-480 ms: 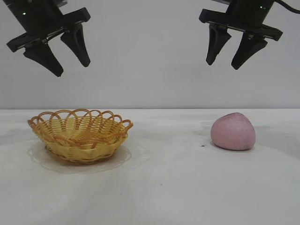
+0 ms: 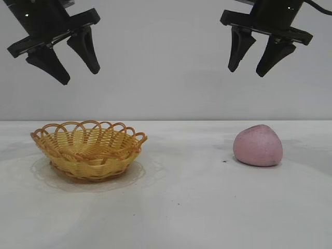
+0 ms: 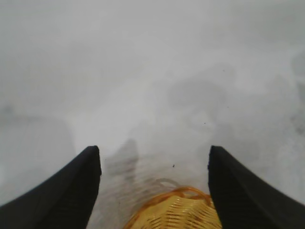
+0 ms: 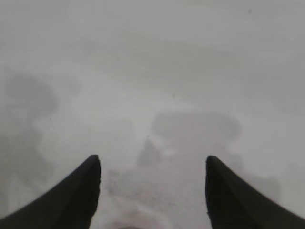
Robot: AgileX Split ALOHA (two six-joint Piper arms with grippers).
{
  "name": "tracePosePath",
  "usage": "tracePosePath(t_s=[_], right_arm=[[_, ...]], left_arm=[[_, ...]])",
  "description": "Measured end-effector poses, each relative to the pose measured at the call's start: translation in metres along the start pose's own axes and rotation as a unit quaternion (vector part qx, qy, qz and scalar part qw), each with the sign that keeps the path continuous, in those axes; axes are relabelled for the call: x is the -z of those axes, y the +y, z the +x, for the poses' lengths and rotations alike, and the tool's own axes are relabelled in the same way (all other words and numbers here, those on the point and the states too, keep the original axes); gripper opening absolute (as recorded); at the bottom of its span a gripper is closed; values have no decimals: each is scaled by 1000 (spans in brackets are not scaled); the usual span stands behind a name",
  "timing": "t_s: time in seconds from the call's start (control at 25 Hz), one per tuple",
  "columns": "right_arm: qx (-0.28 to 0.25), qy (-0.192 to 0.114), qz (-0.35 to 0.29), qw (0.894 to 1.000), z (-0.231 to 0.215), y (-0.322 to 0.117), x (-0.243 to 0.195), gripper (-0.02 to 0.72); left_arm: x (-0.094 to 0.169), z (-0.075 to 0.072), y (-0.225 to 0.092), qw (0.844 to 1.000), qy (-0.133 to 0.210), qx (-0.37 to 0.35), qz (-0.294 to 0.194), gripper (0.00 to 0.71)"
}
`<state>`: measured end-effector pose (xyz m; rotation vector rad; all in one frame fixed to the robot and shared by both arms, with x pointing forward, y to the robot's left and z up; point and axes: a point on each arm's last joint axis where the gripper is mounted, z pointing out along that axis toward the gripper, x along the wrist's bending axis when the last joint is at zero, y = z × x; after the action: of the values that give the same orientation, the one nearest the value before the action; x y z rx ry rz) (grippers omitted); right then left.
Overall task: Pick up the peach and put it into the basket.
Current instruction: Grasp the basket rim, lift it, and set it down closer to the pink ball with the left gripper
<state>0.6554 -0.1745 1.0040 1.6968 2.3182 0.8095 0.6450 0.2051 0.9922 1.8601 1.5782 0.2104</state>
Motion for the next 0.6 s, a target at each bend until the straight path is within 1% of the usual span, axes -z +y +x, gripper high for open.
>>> tracePosePath(t_s=[0.24, 0.32, 0.4, 0.48, 0.6], right_arm=[[0, 0, 0, 1000, 0, 0, 0, 403], [0, 0, 0, 1000, 0, 0, 0, 403], [0, 0, 0, 1000, 0, 0, 0, 403], [0, 0, 0, 1000, 0, 0, 0, 403], [0, 1, 3, 1000, 0, -1, 0, 403]], left_arm=[[0, 0, 0, 1000, 0, -11, 0, 468], [1, -2, 0, 999, -7, -43, 9, 468], [5, -4, 4, 996, -13, -90, 21, 468], [10, -7, 10, 989, -15, -142, 31, 468], [21, -10, 19, 979, -15, -196, 55, 468]])
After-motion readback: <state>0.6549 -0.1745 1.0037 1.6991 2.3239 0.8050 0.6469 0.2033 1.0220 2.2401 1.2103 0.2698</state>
